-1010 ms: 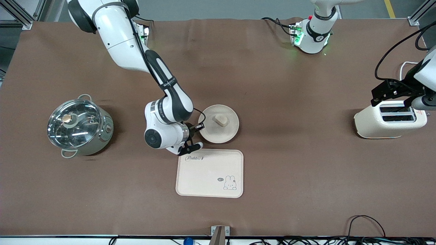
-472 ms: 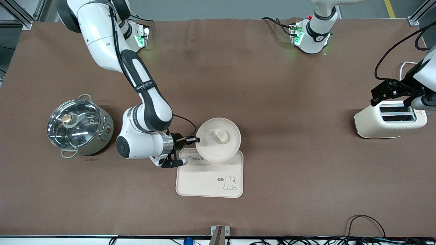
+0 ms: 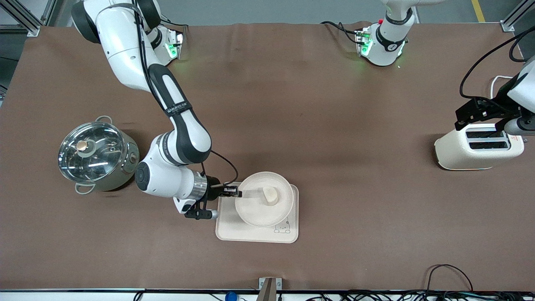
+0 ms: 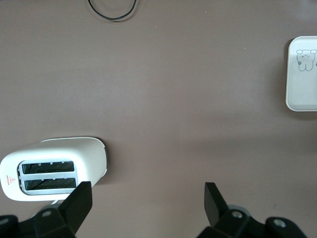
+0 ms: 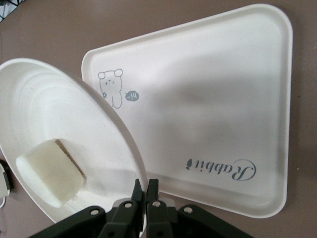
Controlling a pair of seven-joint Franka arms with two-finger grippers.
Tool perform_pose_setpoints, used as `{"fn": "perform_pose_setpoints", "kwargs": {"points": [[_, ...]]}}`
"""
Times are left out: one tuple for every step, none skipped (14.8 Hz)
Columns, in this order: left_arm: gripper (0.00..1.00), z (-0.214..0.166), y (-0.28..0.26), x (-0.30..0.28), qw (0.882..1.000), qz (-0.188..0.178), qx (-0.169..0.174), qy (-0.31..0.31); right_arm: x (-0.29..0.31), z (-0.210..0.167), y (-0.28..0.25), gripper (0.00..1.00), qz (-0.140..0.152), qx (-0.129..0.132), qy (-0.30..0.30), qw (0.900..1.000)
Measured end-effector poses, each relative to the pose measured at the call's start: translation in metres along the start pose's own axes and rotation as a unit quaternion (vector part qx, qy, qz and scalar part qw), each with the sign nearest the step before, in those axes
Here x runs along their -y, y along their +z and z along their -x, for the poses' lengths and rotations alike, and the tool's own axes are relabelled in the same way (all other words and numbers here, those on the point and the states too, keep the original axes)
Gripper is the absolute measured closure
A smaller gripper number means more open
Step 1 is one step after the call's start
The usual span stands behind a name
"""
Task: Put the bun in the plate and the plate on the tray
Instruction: 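Lift the plate with the right gripper and lower it onto the tray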
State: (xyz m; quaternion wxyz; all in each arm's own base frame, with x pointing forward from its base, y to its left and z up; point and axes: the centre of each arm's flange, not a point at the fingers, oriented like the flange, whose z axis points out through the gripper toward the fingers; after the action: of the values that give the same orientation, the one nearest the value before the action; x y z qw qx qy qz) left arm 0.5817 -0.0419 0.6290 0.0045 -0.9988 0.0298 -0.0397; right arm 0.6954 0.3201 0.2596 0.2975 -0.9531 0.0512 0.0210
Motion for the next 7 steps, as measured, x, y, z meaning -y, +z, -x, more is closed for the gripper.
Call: {"fn": "perform_pose_setpoints", "kwargs": {"points": [[0.00,0.000,0.000,0.000,1.000,0.000,0.000,0.000,-0.002,-0.002,0.002,0.96,0.000,-0.001,0.008,1.000],[0.00,0.000,0.000,0.000,1.000,0.000,0.000,0.000,-0.004,-0.003,0.002,0.96,0.001,-0.003,0.014,1.000],[0.00,0.000,0.000,0.000,1.000,0.000,0.000,0.000,-0.007,-0.006,0.002,0.96,0.001,-0.005,0.020,1.000],[0.00,0.000,0.000,0.000,1.000,0.000,0.000,0.000,-0.011,-0.009,0.003,0.96,0.002,-0.010,0.024,1.000],[0.00,0.000,0.000,0.000,1.000,0.000,0.000,0.000,-0.017,-0.012,0.004,0.96,0.003,-0.017,0.029,0.999],[0.00,0.000,0.000,0.000,1.000,0.000,0.000,0.000,-0.022,-0.015,0.007,0.96,0.005,-0.022,0.035,0.999],[0.00,0.000,0.000,0.000,1.000,0.000,0.000,0.000,-0.027,-0.018,0.011,0.96,0.006,-0.025,0.042,0.999]]}}
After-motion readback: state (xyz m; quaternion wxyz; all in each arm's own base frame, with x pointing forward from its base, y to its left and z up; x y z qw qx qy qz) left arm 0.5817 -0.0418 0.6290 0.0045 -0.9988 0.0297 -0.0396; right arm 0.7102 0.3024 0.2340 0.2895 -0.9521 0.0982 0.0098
